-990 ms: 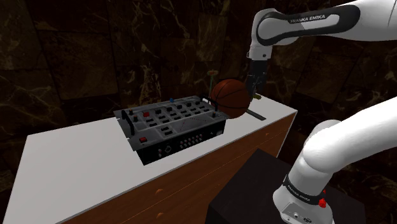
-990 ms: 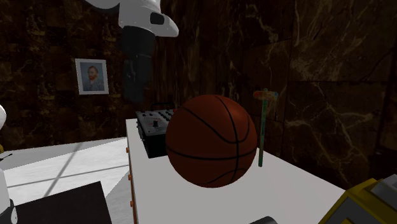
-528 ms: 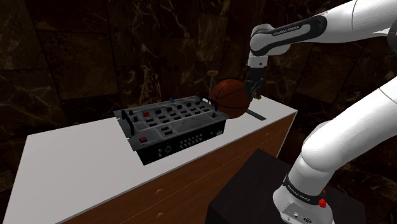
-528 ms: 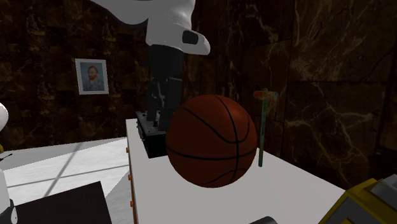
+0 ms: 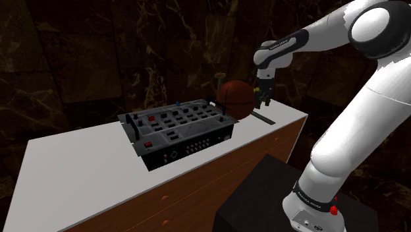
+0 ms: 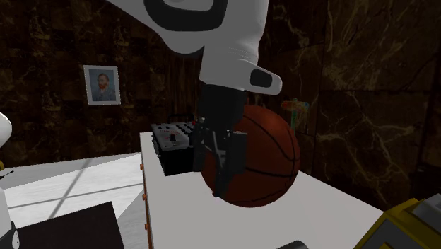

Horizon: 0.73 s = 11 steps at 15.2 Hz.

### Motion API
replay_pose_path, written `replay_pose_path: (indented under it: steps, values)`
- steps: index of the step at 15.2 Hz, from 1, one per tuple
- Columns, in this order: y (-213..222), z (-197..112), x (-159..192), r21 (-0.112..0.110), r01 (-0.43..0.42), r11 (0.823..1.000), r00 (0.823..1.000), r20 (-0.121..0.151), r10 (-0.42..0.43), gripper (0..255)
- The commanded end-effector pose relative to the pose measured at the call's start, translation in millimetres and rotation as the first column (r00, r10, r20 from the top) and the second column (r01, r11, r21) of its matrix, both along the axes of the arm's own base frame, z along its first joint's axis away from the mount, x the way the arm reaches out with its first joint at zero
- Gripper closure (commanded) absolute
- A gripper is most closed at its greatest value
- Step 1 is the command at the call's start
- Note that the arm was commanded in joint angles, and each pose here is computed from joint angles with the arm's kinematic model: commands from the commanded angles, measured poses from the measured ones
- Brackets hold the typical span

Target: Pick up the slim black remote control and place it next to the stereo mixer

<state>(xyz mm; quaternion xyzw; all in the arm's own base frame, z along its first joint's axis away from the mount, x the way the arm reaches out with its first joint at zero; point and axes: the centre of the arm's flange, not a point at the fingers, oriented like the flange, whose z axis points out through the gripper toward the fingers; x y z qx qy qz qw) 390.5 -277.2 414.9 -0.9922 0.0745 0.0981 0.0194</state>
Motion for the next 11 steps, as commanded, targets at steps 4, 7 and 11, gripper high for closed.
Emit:
replay_pose_path:
  steps: [4, 7, 11]
  values:
    - [-55, -36, 13, 0.007, 0.034, 0.999, 0.999, -0.013, -0.034, 0]
    - [-88, -59, 20, 0.011, 0.054, 0.998, 0.998, -0.022, -0.054, 0]
    - [-101, -78, 20, 0.013, 0.063, 0.998, 0.998, -0.025, -0.062, 0]
